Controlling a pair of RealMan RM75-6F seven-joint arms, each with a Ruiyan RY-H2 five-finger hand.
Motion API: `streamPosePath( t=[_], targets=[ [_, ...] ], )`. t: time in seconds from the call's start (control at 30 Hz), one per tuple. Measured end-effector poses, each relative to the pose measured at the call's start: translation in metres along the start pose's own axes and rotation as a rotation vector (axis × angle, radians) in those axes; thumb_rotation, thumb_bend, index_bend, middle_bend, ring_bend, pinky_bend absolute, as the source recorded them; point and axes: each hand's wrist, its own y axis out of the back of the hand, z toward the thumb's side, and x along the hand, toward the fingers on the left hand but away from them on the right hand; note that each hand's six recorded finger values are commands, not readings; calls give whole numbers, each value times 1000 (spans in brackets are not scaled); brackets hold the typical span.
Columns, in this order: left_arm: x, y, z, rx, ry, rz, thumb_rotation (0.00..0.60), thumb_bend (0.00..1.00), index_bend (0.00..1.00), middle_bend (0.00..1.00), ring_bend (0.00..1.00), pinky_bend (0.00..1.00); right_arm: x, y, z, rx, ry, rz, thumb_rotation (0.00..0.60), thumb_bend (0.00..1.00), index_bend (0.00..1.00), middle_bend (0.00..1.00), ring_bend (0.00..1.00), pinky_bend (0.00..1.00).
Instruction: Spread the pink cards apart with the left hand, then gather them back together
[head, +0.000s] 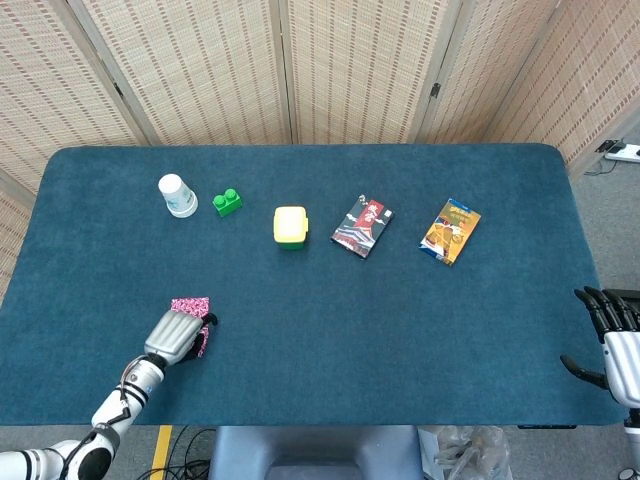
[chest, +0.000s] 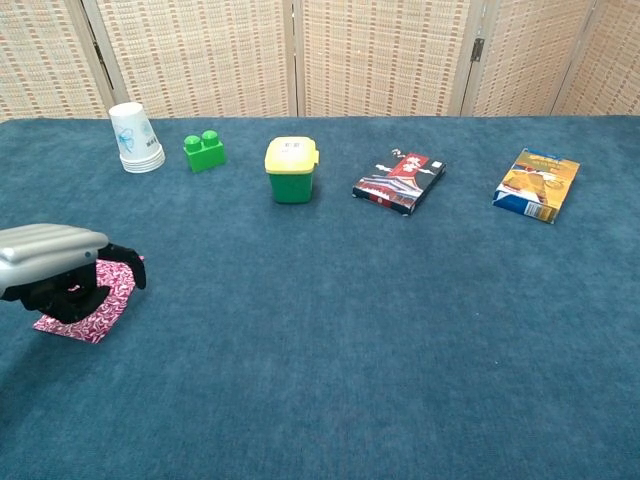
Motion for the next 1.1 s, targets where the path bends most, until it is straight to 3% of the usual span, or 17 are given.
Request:
streamPosePath(
  t=[0.23, 0.47, 0.8, 1.1],
  targets=[
    [-5, 8, -34, -10, 91, 14, 600, 705, 327, 1000, 1000, 1000, -1, -2, 1, -2, 3, 3, 600, 178, 109, 144, 103, 162],
    [-14, -2, -59, -9, 155, -19, 600, 704, 327, 1000, 1000, 1000, -2, -2, 3, -1, 9, 5, 600, 179, 109, 145, 108, 162],
    [-12, -17, -61, -11, 159, -57, 600, 705, 329, 1000, 1000, 1000, -1, 0, 5, 2, 12, 0, 600, 179, 109, 151, 112, 162],
    [-8, -18, -41, -13, 108, -58, 600, 705, 329, 1000, 1000, 1000, 1, 0, 4, 1, 7, 0, 600, 179, 109, 151, 114, 176]
  ],
)
